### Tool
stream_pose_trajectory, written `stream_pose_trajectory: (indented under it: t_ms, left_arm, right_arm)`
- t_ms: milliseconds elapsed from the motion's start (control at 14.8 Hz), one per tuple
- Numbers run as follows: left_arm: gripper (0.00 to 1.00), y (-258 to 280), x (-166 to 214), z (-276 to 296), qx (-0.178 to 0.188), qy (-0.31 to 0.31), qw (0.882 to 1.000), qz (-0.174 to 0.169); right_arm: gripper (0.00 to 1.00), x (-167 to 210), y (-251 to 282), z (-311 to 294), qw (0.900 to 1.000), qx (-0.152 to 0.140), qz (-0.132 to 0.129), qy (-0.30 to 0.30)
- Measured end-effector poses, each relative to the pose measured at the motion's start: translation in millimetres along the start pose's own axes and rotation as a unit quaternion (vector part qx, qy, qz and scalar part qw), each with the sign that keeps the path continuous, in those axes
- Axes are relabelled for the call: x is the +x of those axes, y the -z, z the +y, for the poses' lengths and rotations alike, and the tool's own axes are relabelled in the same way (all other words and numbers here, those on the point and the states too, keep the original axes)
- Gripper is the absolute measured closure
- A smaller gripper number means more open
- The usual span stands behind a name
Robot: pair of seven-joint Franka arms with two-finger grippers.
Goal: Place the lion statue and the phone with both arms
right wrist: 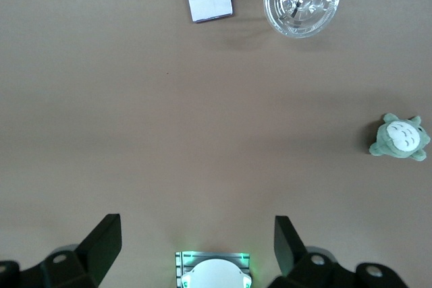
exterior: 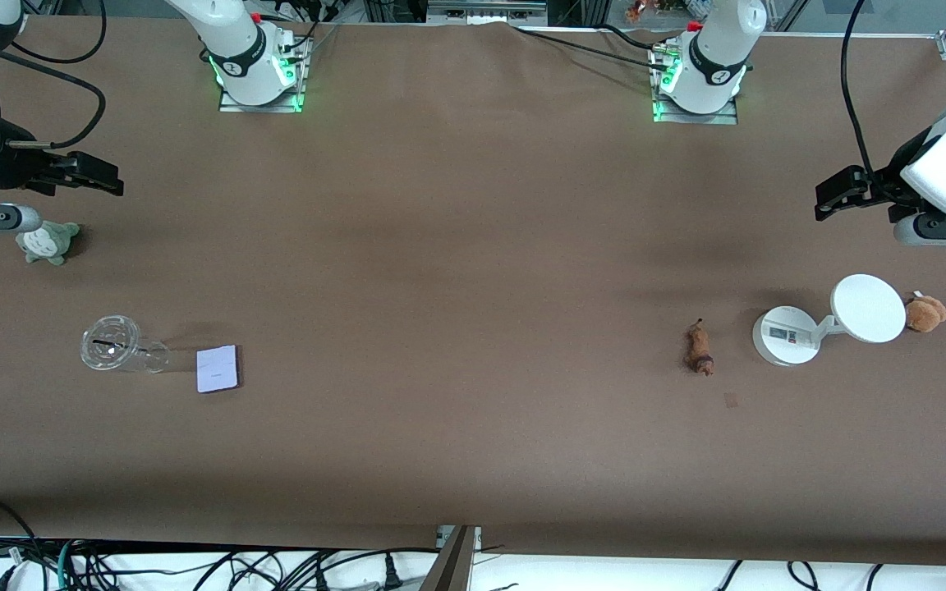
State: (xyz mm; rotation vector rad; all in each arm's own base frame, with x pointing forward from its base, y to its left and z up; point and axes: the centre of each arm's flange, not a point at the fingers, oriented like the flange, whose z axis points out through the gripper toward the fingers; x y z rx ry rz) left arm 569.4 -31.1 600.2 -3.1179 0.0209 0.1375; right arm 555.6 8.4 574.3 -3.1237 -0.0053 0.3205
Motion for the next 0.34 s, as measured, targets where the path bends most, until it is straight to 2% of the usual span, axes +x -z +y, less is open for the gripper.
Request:
stream_pose_trajectory:
  t_ms: [338]
  left_arm:
    - [0.00,0.5,0.7,0.0,0.000,0.000,1.000,0.003]
  right_arm:
    - [0.00,0.1,0.1,-0.2,1.000,0.000,0.000,0.000]
